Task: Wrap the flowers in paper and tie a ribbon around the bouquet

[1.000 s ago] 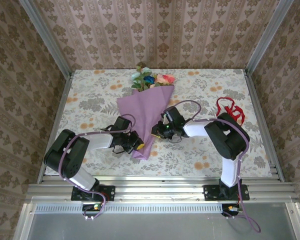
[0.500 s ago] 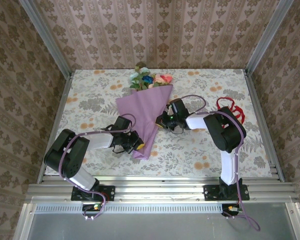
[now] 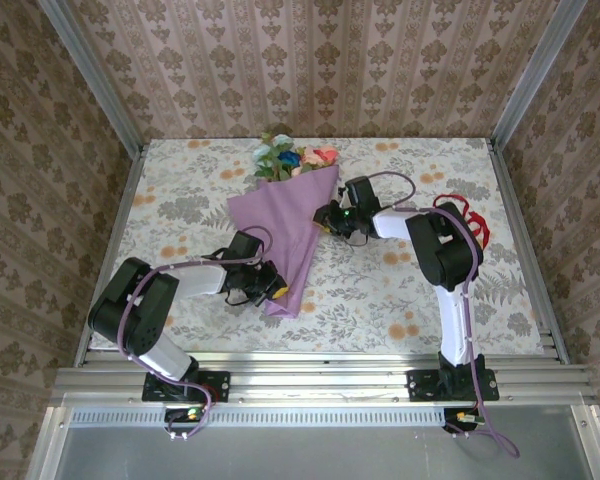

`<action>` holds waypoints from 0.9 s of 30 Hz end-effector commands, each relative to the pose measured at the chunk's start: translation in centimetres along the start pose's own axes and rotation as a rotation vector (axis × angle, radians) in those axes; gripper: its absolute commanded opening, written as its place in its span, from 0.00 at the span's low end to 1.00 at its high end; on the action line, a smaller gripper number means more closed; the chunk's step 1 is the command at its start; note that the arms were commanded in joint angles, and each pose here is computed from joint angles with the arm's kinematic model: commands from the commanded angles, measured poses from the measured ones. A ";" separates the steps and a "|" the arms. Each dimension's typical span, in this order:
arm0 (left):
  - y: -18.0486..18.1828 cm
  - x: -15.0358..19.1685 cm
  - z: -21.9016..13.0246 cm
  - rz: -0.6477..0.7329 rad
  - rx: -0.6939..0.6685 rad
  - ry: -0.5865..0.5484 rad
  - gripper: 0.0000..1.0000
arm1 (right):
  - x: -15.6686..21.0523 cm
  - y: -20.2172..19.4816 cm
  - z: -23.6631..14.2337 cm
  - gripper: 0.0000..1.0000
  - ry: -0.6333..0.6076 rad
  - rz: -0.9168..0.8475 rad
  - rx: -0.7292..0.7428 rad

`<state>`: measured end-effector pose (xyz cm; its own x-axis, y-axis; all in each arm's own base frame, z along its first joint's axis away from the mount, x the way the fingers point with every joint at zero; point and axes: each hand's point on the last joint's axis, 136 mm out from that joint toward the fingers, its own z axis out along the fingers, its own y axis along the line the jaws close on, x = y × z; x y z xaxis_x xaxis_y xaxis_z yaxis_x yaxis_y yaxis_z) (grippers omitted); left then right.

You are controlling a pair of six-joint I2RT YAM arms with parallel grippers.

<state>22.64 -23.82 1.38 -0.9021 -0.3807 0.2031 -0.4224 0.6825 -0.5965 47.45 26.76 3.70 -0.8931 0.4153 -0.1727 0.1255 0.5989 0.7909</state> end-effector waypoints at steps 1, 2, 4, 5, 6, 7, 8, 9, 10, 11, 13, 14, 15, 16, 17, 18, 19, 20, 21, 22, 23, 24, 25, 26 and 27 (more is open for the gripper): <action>9.0 1.5 0.1 -0.122 -0.324 0.021 0.00 | -3.1 -0.6 0.1 0.30 -0.056 -0.008 0.019; 8.9 1.5 0.1 -0.122 -0.324 0.020 0.00 | -3.6 -0.7 0.3 0.23 -0.057 -0.003 0.018; 8.9 1.4 0.1 -0.122 -0.325 0.018 0.00 | -4.4 -0.7 0.5 0.00 -0.063 0.001 0.012; 8.9 1.4 0.2 -0.123 -0.325 0.018 0.00 | -4.8 -0.6 0.5 0.00 -0.069 0.000 0.011; 8.8 1.3 0.2 -0.122 -0.324 0.017 0.00 | -5.3 -0.6 0.5 0.00 -0.075 0.000 0.012; 8.7 1.2 0.2 -0.121 -0.322 0.015 0.00 | -5.8 -0.5 0.6 0.00 -0.079 -0.002 0.011; 8.6 1.2 0.2 -0.120 -0.320 0.014 0.00 | -6.3 -0.5 0.6 0.10 -0.083 0.000 0.011; 8.6 1.2 0.2 -0.121 -0.323 0.016 0.00 | -6.6 -0.6 0.6 0.21 -0.084 0.002 0.013; 8.5 1.2 0.2 -0.120 -0.322 0.014 0.00 | -7.0 -0.5 0.7 0.29 -0.088 0.002 0.012; 8.6 1.1 0.2 -0.122 -0.324 0.015 0.00 | -7.3 -0.6 0.8 0.32 -0.088 0.005 0.017; 8.5 1.1 0.2 -0.122 -0.324 0.015 0.00 | -7.9 -0.8 1.1 0.33 -0.086 0.007 0.024; 8.4 1.1 0.3 -0.119 -0.323 0.014 0.00 | -8.2 -0.9 1.2 0.33 -0.086 0.011 0.029; 8.4 1.1 0.3 -0.120 -0.323 0.014 0.00 | -8.6 -1.0 1.3 0.33 -0.084 0.012 0.033; 8.4 1.1 0.3 -0.121 -0.324 0.014 0.00 | -8.9 -1.0 1.6 0.28 -0.078 0.012 0.035; 8.4 1.0 0.3 -0.123 -0.322 0.014 0.00 | -9.2 -1.0 1.7 0.19 -0.076 0.011 0.032; 8.3 1.0 0.4 -0.123 -0.320 0.014 0.00 | -9.5 -0.9 1.8 0.06 -0.075 0.011 0.031; 8.2 1.0 0.4 -0.123 -0.317 0.014 0.00 | -9.7 -0.7 1.8 0.00 -0.077 0.010 0.028; 8.1 0.9 0.5 -0.123 -0.313 0.014 0.00 | -9.9 -0.6 1.9 0.00 -0.078 0.006 0.028; 8.0 0.9 0.5 -0.124 -0.310 0.013 0.00 | -10.0 -0.4 1.8 0.00 -0.079 0.002 0.023; 8.0 0.9 0.6 -0.124 -0.309 0.015 0.00 | -10.1 0.0 1.7 0.00 -0.076 -0.004 0.016; 8.0 0.9 0.7 -0.125 -0.308 0.014 0.00 | -10.0 0.4 1.6 0.06 -0.070 -0.008 0.005; 8.0 0.8 0.8 -0.129 -0.307 0.014 0.00 | -9.7 0.7 1.5 0.19 -0.060 -0.010 -0.003; 8.0 0.9 0.8 -0.132 -0.305 0.016 0.00 | -9.2 1.0 1.4 0.31 -0.045 -0.007 -0.009; 8.1 0.9 0.9 -0.137 -0.303 0.017 0.00 | -8.5 1.3 1.1 0.37 -0.027 -0.010 -0.012; 8.2 0.9 1.0 -0.142 -0.301 0.018 0.00 | -7.6 1.7 0.8 0.40 -0.011 -0.012 -0.013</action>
<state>22.94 -23.96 1.32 -0.9000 -0.3798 0.2137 -0.4299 0.6930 -0.5788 56.36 24.12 4.09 -0.8661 0.4593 -0.1972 0.1375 0.5983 0.7894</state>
